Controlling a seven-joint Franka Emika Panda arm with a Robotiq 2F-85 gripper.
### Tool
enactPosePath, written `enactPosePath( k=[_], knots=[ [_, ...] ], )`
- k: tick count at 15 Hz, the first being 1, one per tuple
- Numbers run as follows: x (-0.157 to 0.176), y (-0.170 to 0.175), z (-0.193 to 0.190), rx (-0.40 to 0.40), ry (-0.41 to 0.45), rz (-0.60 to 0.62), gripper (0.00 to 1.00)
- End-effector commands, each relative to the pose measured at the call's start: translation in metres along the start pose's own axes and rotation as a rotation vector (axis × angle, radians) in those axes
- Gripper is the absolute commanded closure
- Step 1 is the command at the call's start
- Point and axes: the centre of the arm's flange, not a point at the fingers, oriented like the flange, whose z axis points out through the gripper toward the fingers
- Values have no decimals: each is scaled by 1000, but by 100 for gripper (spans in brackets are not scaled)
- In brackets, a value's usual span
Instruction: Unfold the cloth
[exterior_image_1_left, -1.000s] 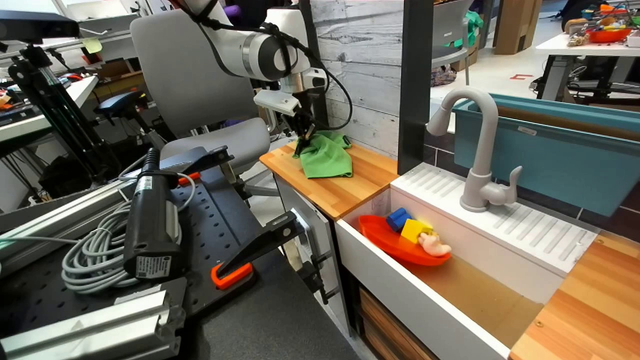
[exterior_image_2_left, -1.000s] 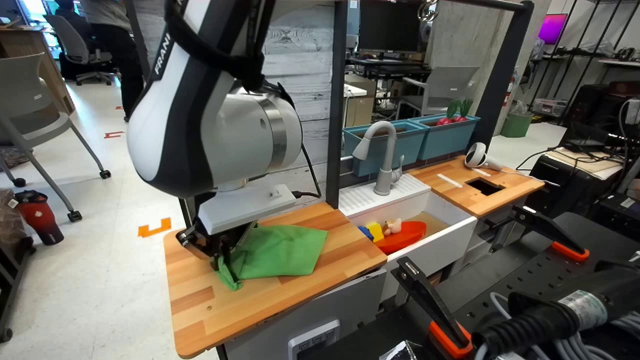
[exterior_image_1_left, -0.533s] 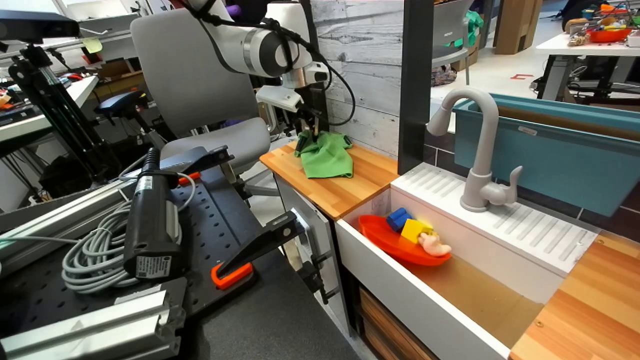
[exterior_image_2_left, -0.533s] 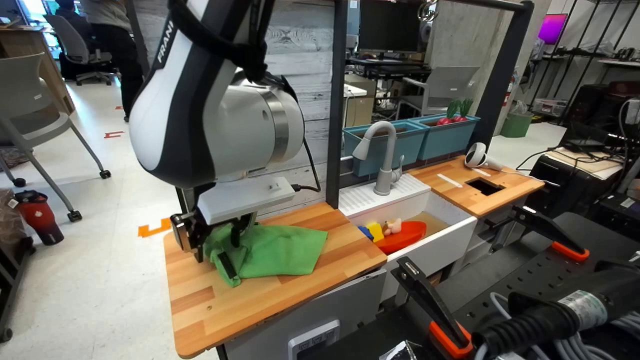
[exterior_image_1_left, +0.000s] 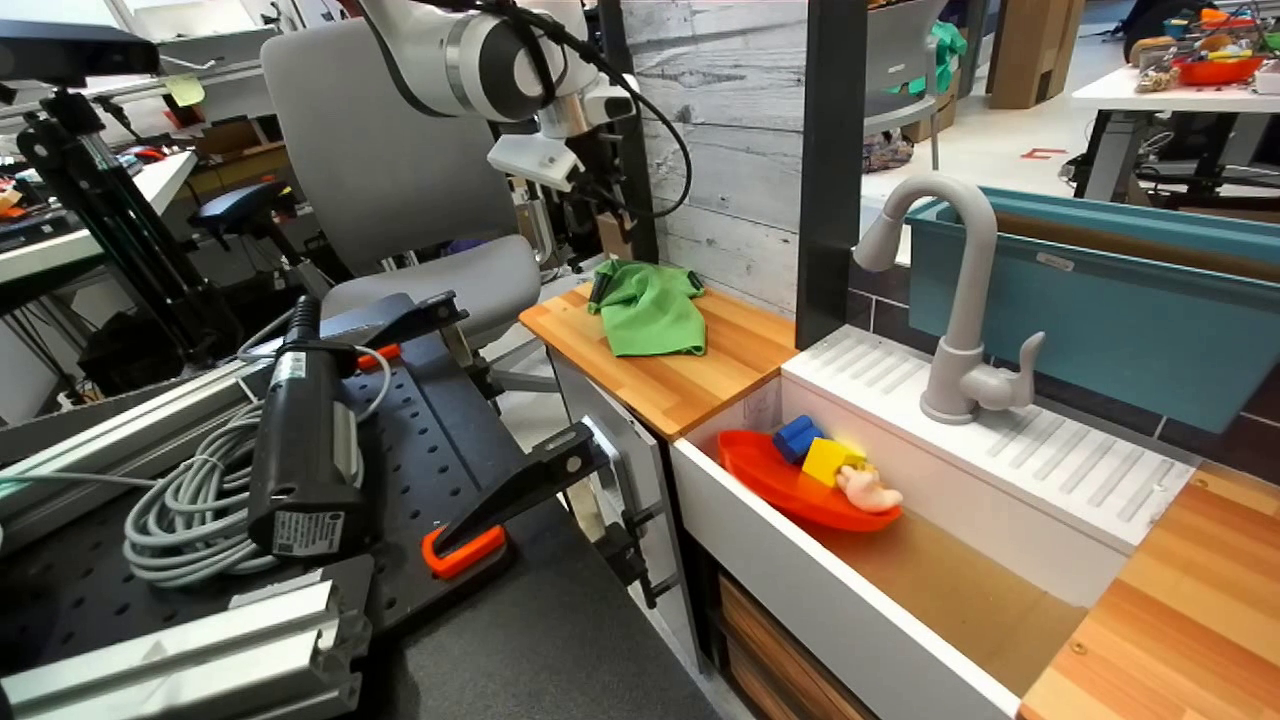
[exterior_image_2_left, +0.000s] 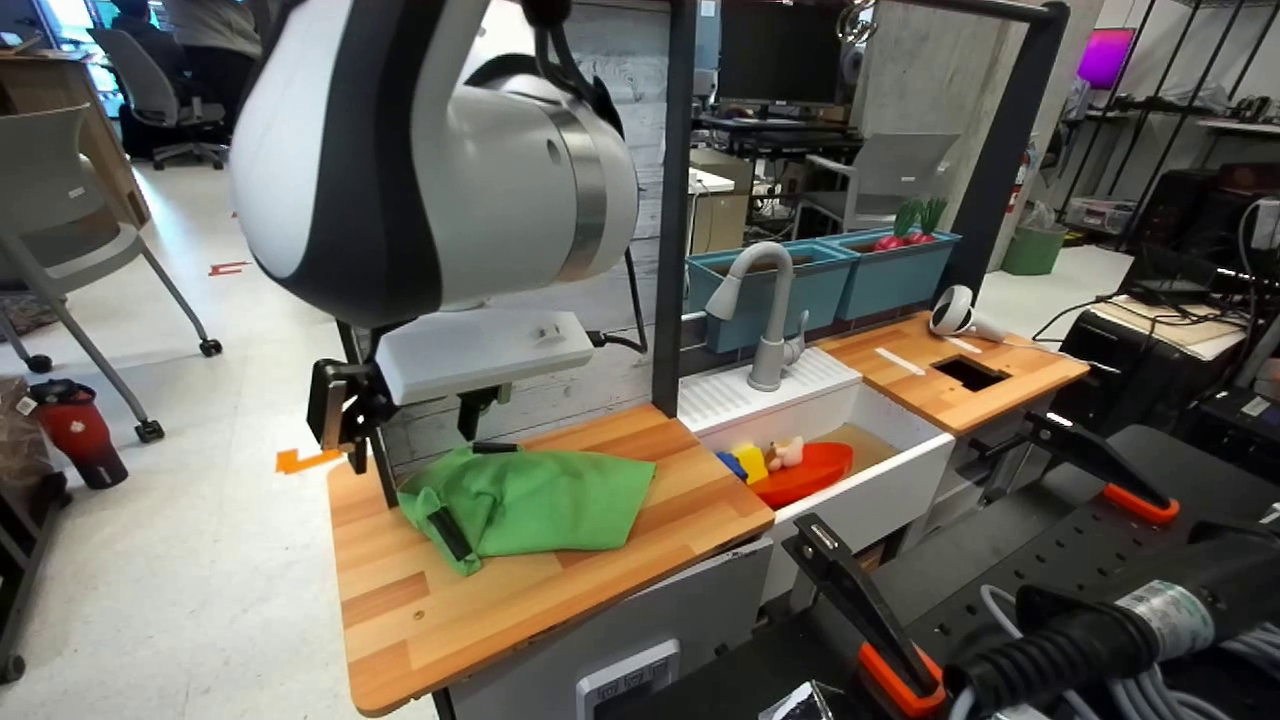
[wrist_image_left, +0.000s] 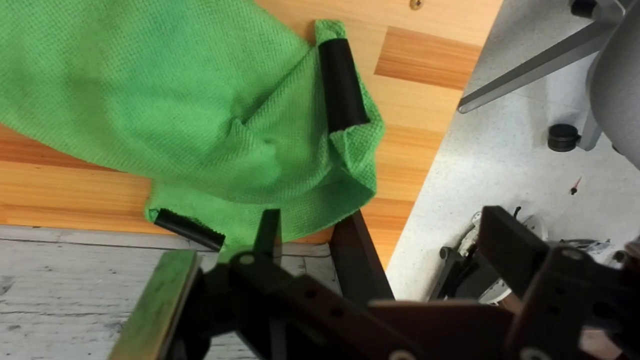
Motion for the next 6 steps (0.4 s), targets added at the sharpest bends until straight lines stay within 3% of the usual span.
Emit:
enactPosePath(
  k=[1, 6],
  knots=[
    [-1, 0, 2, 0, -3, 1, 0],
    [-2, 2, 6, -1, -6, 3, 0]
  ],
)
